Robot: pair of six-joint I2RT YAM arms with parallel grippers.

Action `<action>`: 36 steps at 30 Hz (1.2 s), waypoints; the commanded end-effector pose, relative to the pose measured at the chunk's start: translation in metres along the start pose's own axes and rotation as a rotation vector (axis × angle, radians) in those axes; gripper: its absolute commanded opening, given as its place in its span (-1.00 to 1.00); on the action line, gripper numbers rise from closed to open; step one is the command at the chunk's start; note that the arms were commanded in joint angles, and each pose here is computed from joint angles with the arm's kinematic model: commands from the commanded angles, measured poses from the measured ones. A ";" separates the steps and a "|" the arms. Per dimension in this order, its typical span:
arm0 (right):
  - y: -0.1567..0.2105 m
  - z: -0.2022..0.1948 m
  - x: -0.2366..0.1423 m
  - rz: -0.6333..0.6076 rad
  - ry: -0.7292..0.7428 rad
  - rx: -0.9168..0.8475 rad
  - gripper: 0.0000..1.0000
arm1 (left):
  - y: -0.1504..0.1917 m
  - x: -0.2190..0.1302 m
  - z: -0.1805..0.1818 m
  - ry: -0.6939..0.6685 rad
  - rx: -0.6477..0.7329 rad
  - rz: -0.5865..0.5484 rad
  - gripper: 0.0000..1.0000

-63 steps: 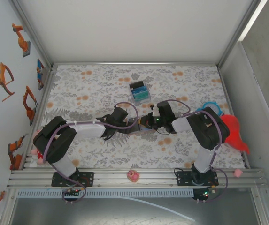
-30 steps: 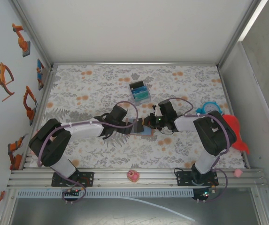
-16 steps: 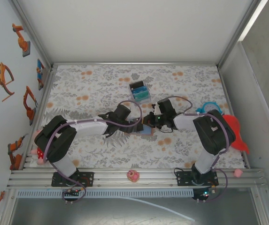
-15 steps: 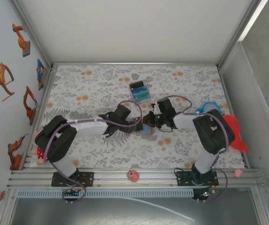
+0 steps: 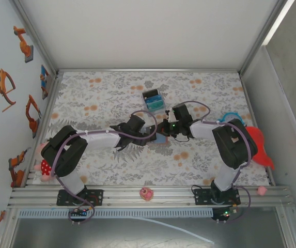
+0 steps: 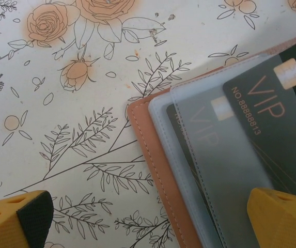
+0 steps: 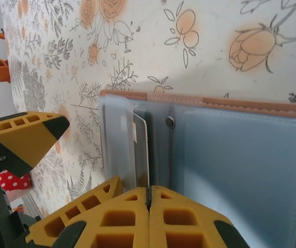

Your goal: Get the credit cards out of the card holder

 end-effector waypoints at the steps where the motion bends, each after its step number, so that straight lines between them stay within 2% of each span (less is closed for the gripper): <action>1: 0.006 0.007 -0.002 0.004 -0.075 0.030 -0.85 | 0.004 0.004 -0.003 0.002 -0.017 0.028 0.94; 8: 0.007 0.011 0.002 -0.002 -0.148 0.048 -0.62 | 0.010 0.006 -0.006 0.022 -0.035 0.044 0.94; 16: 0.009 0.004 0.011 0.005 -0.157 0.063 -0.62 | 0.011 0.007 -0.007 0.032 -0.050 0.049 0.94; 17: 0.010 0.002 0.012 0.005 -0.152 0.066 -0.63 | 0.011 0.007 -0.008 0.033 -0.051 0.050 0.94; 21: 0.012 -0.004 0.013 0.011 -0.127 0.072 -1.00 | 0.011 0.005 -0.007 0.032 -0.056 0.050 0.94; 36: 0.005 -0.010 -0.011 0.086 0.012 -0.029 -1.00 | 0.019 -0.003 -0.016 0.075 -0.143 0.050 0.94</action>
Point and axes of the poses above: each hand's point on the last joint's axis, 136 mm out from that joint toward the fingers, its own x axis out along the fingers, its own z axis along the line the jaws close on, y = z × x, the point moved 2 cm from there along -x, back along the fingers, and after that the axes turned 3 degrees about -x, right-handed, at the moved point
